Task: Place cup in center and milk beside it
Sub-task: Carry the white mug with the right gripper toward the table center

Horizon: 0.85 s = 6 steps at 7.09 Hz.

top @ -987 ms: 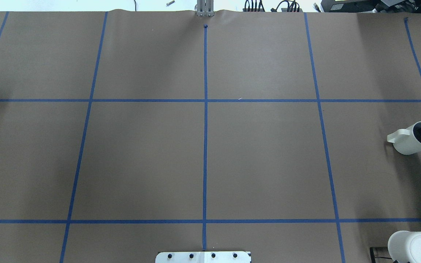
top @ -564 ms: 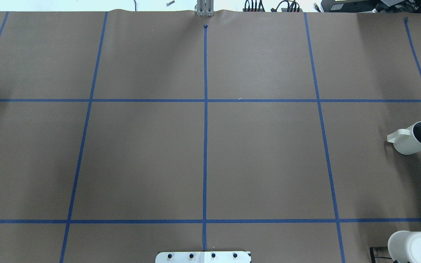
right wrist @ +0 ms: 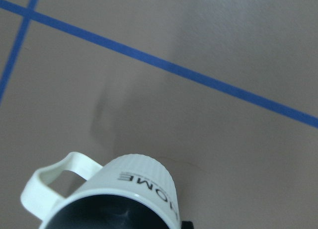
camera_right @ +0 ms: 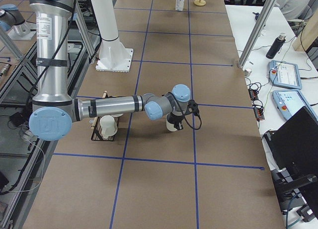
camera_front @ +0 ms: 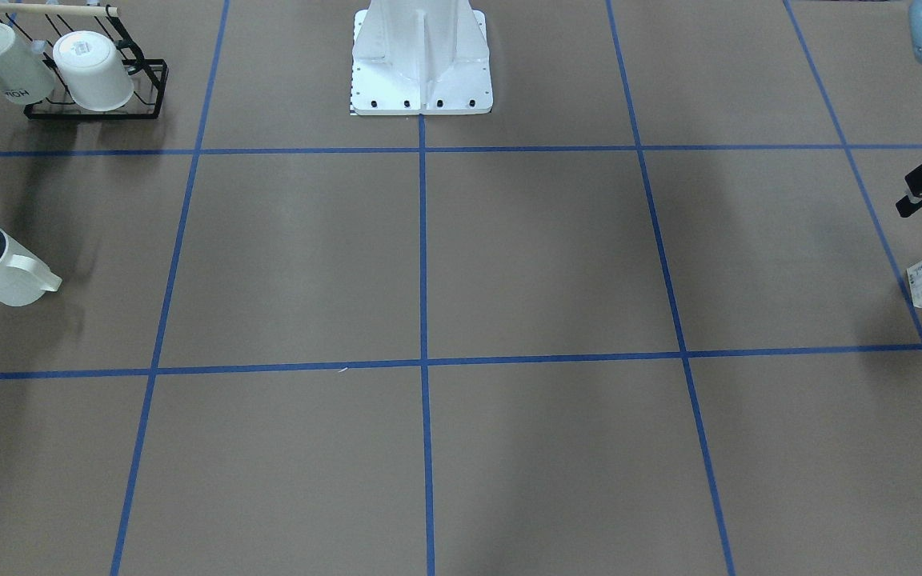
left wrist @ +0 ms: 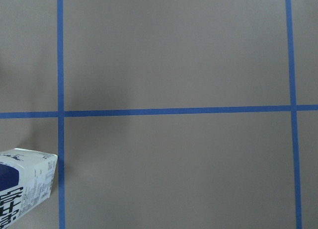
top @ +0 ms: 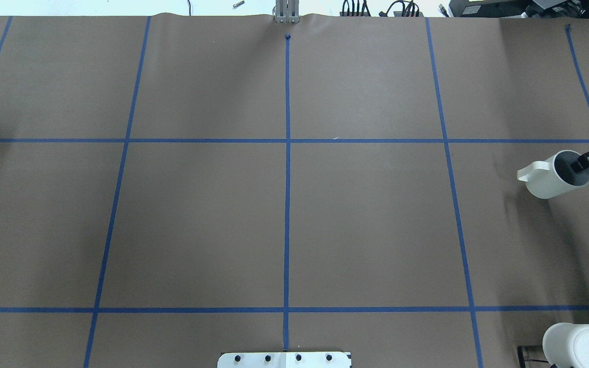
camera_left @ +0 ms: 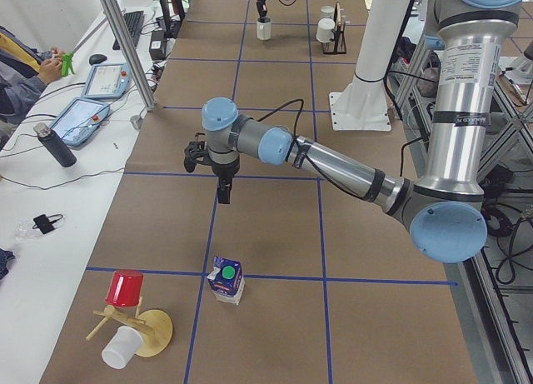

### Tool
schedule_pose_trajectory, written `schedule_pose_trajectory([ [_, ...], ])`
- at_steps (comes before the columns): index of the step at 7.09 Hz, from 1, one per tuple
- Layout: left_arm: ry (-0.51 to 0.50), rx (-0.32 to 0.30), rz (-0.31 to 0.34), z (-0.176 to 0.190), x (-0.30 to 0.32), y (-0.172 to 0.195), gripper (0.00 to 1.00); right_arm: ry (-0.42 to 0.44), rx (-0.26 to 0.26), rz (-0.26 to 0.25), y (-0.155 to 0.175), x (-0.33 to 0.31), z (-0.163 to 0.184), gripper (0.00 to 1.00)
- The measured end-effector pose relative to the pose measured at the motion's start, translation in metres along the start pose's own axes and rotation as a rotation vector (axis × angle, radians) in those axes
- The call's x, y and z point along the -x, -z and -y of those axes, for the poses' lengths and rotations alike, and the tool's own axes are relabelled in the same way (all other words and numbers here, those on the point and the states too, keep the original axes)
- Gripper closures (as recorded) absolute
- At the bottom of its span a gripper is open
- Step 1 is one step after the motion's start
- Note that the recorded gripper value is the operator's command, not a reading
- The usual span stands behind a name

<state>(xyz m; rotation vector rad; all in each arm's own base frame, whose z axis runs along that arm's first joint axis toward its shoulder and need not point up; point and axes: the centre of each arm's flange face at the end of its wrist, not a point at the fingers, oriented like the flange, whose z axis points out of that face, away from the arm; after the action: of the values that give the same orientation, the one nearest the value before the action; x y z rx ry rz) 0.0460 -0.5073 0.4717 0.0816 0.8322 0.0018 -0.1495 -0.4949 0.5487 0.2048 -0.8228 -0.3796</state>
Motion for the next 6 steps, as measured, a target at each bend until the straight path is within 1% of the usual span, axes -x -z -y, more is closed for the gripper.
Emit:
schedule_pose_trajectory([
  [1,0.001,0.001,0.0,0.0,0.001,0.0,0.02,0.087,-0.025,0.006,0.004,0.057,0.056,1.0],
  [2,0.002,0.002,0.001,0.0,0.002,-0.001,0.02,0.154,-0.028,0.012,0.014,0.128,0.126,1.0],
  [3,0.004,0.003,0.001,0.0,0.003,-0.001,0.02,0.205,-0.015,0.01,0.023,0.203,0.192,1.0],
  [4,0.005,0.004,0.002,0.0,0.004,-0.002,0.02,0.253,0.003,0.004,0.02,0.274,0.243,1.0],
  [5,0.005,0.003,0.002,0.0,0.004,-0.001,0.02,0.286,0.02,-0.005,0.01,0.324,0.279,1.0],
  [6,0.004,0.001,0.002,-0.001,0.004,0.0,0.02,0.308,0.029,-0.013,-0.002,0.36,0.31,1.0],
])
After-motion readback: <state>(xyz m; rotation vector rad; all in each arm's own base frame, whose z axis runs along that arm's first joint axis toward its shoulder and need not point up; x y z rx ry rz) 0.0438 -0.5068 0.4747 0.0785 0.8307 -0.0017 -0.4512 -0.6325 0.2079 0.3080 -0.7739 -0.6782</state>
